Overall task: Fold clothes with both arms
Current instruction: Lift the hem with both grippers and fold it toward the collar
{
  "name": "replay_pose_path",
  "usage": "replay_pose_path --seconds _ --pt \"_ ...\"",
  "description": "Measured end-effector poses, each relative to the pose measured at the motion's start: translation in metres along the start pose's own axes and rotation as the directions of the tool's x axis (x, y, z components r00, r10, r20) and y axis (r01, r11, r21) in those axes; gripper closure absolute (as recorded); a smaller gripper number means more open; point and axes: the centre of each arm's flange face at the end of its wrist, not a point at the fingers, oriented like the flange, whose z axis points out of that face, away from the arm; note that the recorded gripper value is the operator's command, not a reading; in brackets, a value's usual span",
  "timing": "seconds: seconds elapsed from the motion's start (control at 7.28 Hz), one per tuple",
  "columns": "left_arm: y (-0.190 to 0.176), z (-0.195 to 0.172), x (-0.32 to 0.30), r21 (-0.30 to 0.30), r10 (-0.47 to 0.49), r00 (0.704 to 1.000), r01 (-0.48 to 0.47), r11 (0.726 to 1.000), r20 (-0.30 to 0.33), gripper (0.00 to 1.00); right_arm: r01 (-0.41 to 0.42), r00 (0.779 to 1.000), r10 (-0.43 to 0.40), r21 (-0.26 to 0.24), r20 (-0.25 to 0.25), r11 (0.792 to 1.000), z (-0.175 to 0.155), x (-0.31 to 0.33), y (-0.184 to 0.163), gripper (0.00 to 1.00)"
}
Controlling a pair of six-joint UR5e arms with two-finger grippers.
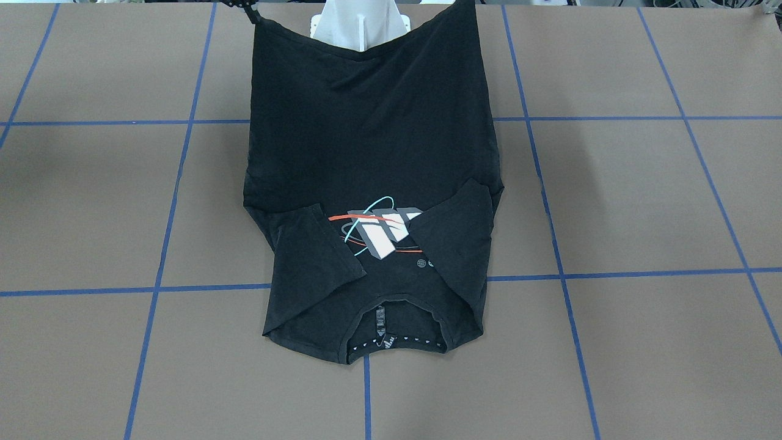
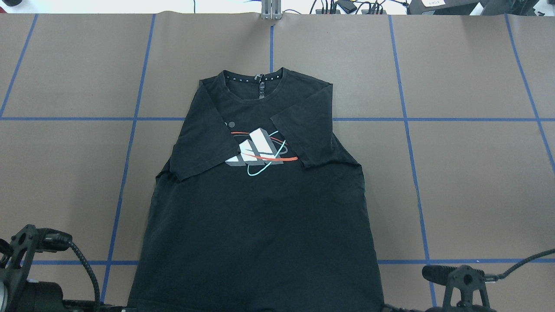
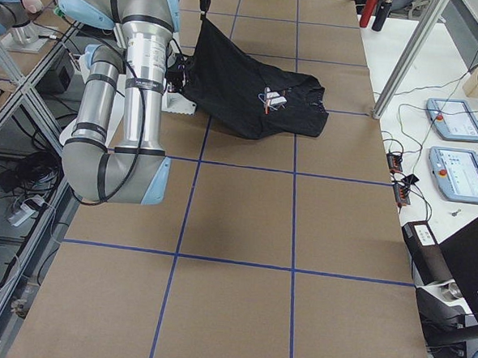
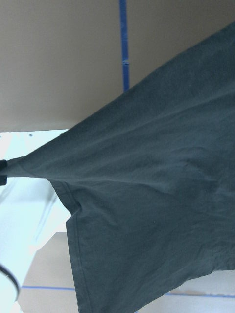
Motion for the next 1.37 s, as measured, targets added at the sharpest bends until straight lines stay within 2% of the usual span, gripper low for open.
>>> replay_pose_path --seconds 0.14,0.27,0.55,0.69,0.96,1.24,1.37 --pt "-0.008 0.001 -0.002 0.024 -0.005 1.0 0.005 1.0 0.009 1.0 -0.018 1.0 0.017 0.036 0.005 0.999 -0.002 -0.001 -0.012 1.0" --pt "-0.025 0.007 -0.008 0.073 -0.016 1.0 0.015 0.997 0.023 1.0 -0.043 0.999 0.042 0.082 0.011 0.996 -0.001 -0.003 -0.029 1.0" --pt "-0.083 0.029 -0.022 0.23 -0.033 0.998 0.019 0.973 0.057 1.0 -0.103 0.995 0.1 0.188 0.024 0.977 0.009 -0.008 -0.067 1.0" --pt "-0.108 0.034 -0.025 0.315 -0.028 0.997 0.004 0.949 0.072 1.0 -0.134 0.991 0.13 0.243 0.033 0.961 0.019 -0.013 -0.088 1.0" --pt "-0.144 0.02 -0.031 0.446 -0.049 0.995 0.007 0.895 0.083 1.0 -0.199 0.98 0.189 0.345 0.061 0.917 0.032 -0.025 -0.137 1.0" --pt "-0.179 0.003 -0.036 0.536 -0.083 0.993 0.027 0.844 0.081 1.0 -0.245 0.969 0.232 0.423 0.083 0.872 0.035 -0.03 -0.179 1.0" --pt "-0.203 0.013 -0.035 0.571 -0.096 0.992 0.031 0.82 0.084 1.0 -0.264 0.964 0.248 0.452 0.095 0.852 0.035 -0.033 -0.196 1.0"
